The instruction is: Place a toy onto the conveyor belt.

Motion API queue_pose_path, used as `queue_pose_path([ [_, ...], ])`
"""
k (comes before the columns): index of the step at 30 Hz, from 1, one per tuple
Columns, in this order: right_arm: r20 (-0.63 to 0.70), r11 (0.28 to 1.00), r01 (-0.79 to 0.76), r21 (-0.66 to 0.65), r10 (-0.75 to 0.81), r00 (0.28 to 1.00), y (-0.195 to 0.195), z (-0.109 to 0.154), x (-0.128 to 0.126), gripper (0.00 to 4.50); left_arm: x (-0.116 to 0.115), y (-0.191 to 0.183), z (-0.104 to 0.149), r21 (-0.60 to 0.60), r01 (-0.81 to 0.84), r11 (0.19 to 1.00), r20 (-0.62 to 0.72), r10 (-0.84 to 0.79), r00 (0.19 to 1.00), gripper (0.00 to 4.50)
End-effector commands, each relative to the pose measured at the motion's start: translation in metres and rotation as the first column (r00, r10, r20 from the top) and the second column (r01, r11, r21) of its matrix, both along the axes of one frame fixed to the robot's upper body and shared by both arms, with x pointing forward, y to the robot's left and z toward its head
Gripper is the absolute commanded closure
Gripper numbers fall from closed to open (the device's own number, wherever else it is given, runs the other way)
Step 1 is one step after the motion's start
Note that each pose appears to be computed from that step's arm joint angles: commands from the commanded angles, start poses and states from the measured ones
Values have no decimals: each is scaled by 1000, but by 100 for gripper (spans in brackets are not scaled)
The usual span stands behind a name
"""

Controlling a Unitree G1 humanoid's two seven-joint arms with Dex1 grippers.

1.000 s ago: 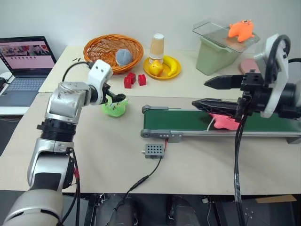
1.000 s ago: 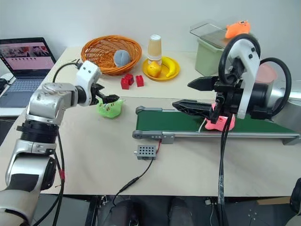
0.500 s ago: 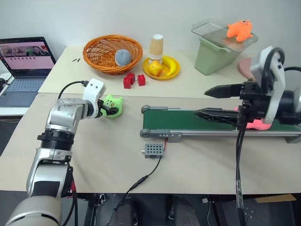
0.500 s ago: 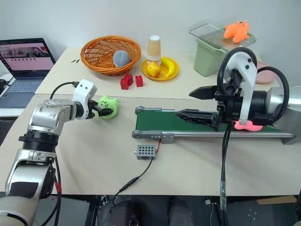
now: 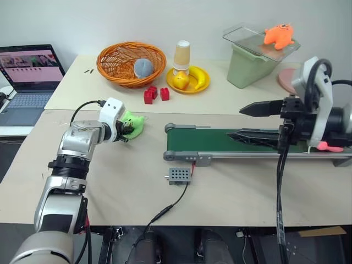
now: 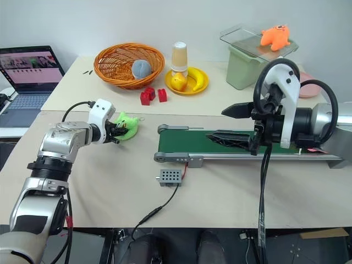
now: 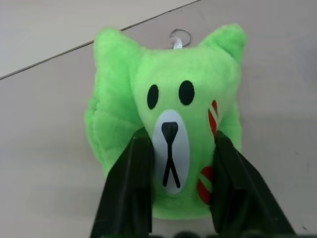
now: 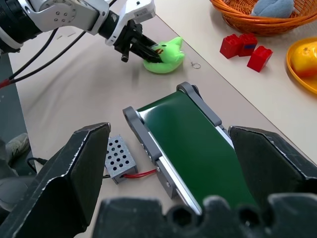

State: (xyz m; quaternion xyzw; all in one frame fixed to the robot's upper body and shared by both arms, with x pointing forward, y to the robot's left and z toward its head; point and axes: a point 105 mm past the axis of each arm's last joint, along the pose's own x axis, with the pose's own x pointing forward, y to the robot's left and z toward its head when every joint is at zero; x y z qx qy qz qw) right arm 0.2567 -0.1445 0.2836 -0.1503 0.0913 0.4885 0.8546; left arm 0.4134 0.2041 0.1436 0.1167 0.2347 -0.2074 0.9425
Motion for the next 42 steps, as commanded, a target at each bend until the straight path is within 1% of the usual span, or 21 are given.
queue_pose_path([
  [1,68,1000,19,1,-19,997,-4,15,-2,0,-5,2,0,62,44,997,-21,-43,999,360],
  [2,68,1000,19,1,-19,998,-4,15,-2,0,-5,3,6,74,58,996,-13,-57,998,360],
  [6,62,1000,25,0,-25,998,-6,13,-1,0,0,14,53,137,64,989,85,-76,993,360],
  [8,60,1000,26,-1,-26,998,-7,12,0,0,0,11,72,149,92,985,121,-110,986,360],
  [11,56,1000,27,3,-27,998,-7,11,0,0,-4,-22,101,154,241,958,185,-267,946,360],
  [15,52,1000,18,11,-18,998,-4,9,1,0,-22,-72,118,180,480,859,192,-509,839,360],
  [17,54,1000,17,11,-18,998,-3,9,2,0,-29,-88,122,213,551,807,192,-587,786,360],
  [19,66,1000,18,20,-20,998,-1,12,2,0,-35,-105,124,267,615,742,188,-666,722,360],
  [22,73,1000,15,26,-17,997,2,13,-1,0,-39,-126,126,280,678,680,189,-731,656,360],
  [26,70,999,40,21,-42,997,0,10,-3,0,-46,-149,123,275,754,597,173,-802,572,360],
  [28,70,999,47,25,-48,996,0,11,-5,0,-51,-159,118,266,785,559,157,-829,537,360],
  [32,74,998,63,26,-65,995,0,11,-9,0,-60,-171,99,281,833,477,99,-877,470,360],
  [37,82,996,87,31,-89,993,-2,11,-12,0,-60,-173,73,323,846,425,31,-898,439,360],
  [42,87,994,102,35,-105,991,-3,13,-15,0,-59,-170,60,345,846,407,-2,-901,434,360],
])
